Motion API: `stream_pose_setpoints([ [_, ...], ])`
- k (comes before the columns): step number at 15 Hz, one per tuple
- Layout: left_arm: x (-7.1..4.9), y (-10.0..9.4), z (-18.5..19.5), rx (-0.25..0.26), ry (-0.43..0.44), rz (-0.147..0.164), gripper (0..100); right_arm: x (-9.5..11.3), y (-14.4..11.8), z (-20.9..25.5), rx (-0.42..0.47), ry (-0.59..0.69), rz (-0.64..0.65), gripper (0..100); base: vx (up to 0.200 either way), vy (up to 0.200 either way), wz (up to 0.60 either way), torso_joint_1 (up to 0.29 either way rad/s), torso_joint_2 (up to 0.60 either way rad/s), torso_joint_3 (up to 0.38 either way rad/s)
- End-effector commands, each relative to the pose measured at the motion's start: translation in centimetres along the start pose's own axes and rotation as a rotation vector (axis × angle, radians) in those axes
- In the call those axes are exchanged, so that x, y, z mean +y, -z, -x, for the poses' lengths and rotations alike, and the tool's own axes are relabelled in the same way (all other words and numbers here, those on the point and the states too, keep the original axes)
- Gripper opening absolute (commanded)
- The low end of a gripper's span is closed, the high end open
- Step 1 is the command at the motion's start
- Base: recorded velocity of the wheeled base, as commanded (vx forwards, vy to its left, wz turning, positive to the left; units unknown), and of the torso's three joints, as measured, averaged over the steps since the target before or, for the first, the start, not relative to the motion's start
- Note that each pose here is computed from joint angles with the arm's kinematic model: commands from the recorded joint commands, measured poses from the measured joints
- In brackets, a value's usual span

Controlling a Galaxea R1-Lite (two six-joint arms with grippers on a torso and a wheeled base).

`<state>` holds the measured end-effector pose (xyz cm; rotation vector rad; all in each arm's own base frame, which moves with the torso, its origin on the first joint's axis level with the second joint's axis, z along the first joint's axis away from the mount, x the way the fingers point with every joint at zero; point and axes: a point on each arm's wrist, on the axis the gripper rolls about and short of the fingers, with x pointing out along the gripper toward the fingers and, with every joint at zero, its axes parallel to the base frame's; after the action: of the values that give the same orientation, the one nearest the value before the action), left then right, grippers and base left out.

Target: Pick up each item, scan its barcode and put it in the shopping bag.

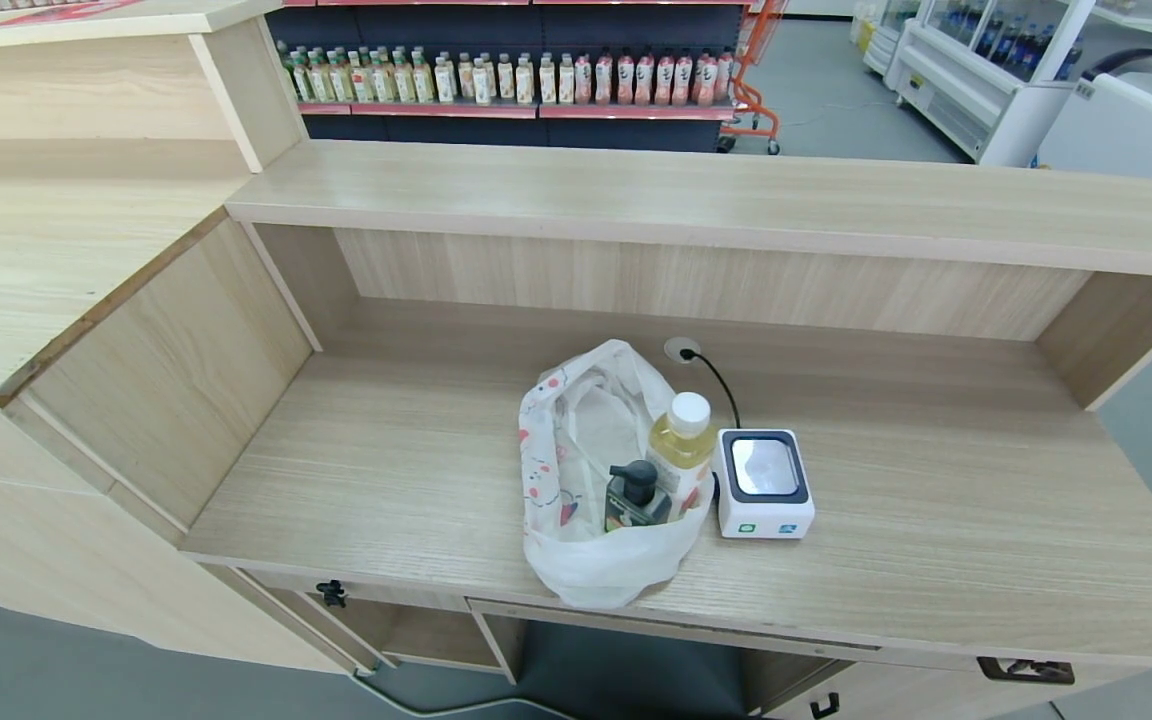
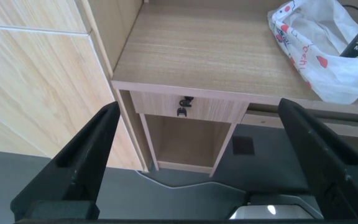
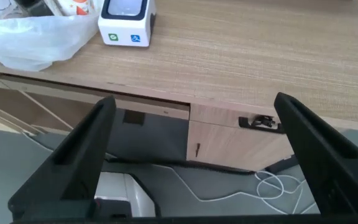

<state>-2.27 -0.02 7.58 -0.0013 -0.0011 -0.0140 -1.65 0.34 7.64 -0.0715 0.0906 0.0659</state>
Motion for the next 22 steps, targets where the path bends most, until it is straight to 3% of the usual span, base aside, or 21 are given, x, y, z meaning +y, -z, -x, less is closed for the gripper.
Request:
stream_pose_setpoints([
  [1, 0.00, 0.00, 0.00, 0.000, 0.000, 0.000, 100, 0.01, 0.05, 0.04, 0.000, -0.002, -0.007, 100, 0.000, 0.000, 0.00, 0.000, 0.00, 0.000],
  [6, 0.00, -0.01, -0.01, 0.001, 0.000, 0.003, 100, 0.01, 0.05, 0.04, 0.000, -0.001, -0.009, 100, 0.000, 0.000, 0.00, 0.000, 0.00, 0.000],
  [15, 0.00, 0.00, 0.00, 0.000, 0.000, -0.004, 100, 0.01, 0.05, 0.04, 0.000, -0.002, -0.010, 100, 0.000, -0.200, 0.00, 0.003, 0.00, 0.000],
  [20, 0.00, -0.03, -0.08, 0.010, 0.000, 0.002, 100, 0.01, 0.05, 0.04, 0.000, -0.001, -0.009, 100, 0.000, 0.000, 0.00, 0.000, 0.00, 0.000],
  [22, 0.00, -0.03, -0.08, 0.010, 0.000, 0.003, 100, 0.01, 0.05, 0.04, 0.000, -0.002, -0.007, 100, 0.200, 0.000, 0.00, -0.002, 0.00, 0.002],
])
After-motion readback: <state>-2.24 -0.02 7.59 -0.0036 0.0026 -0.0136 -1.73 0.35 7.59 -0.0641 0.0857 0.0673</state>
